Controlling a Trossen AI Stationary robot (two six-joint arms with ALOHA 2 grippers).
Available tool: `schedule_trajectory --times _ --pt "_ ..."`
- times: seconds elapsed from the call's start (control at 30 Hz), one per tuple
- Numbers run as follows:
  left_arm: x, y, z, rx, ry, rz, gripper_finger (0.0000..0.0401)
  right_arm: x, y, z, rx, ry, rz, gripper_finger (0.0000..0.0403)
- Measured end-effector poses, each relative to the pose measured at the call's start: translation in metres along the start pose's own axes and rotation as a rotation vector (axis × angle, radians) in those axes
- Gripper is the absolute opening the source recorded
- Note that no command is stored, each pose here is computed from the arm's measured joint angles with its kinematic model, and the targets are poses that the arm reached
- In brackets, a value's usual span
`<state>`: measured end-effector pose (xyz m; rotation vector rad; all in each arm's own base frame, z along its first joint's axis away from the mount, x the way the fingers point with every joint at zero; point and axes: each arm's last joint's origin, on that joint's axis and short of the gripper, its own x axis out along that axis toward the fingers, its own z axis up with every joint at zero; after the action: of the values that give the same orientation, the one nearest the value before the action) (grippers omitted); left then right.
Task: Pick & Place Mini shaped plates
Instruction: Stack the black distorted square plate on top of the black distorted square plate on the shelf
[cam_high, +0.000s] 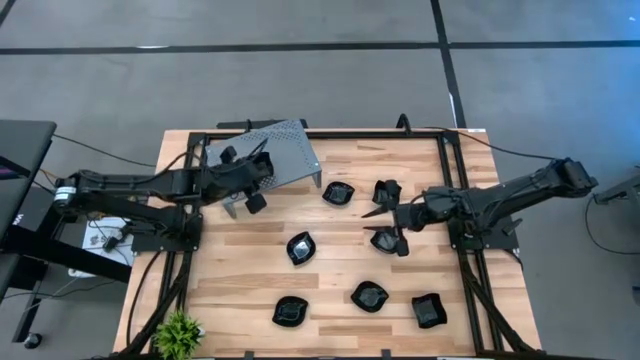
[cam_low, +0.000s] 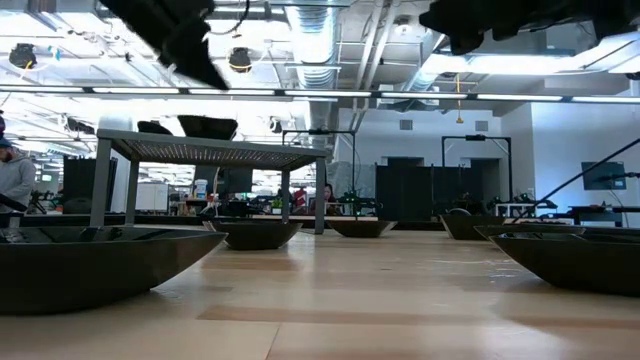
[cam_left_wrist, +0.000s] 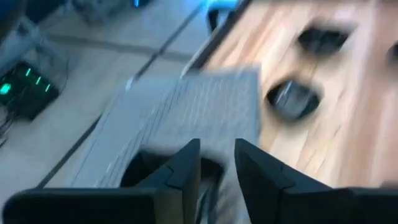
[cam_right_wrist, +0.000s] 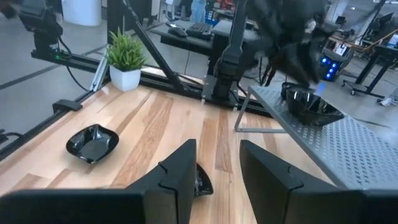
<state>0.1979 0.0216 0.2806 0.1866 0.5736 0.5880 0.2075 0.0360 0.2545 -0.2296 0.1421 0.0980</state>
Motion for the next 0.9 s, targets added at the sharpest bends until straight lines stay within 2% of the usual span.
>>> schedule_trajectory --times 0.1,0.2,0.3,0.37,0.5,0.73,0.9 --pt "-0.007 -0.010 0.015 -0.065 -0.154 -0.095 0.0110 0.005 0.001 -0.006 0.037 0.033 0.002 0.0118" --pt "-0.019 -0.025 0.027 -0.094 -0.289 -0.300 0.0109 0.012 0.001 -0.011 0.040 0.056 -0.004 0.0118" --pt "-0.029 -0.042 0.031 -0.080 -0.341 -0.437 0.0103 0.019 -0.003 -0.015 -0.003 0.095 -0.037 0.0118" --pt "-0.033 -0.051 0.030 -0.078 -0.340 -0.480 0.0100 0.022 -0.007 -0.017 0.038 0.130 -0.100 0.0118" --pt "-0.033 -0.067 0.026 -0.070 -0.306 -0.523 0.0095 0.020 -0.014 -0.026 0.117 0.322 -0.202 0.0118" --pt "-0.016 -0.087 0.020 -0.024 -0.242 -0.525 0.0095 0.004 -0.027 -0.065 0.332 0.705 -0.429 0.0118" --pt "-0.005 -0.091 0.019 -0.026 -0.226 -0.502 0.0095 0.010 -0.032 -0.089 0.356 0.873 -0.481 0.0118"
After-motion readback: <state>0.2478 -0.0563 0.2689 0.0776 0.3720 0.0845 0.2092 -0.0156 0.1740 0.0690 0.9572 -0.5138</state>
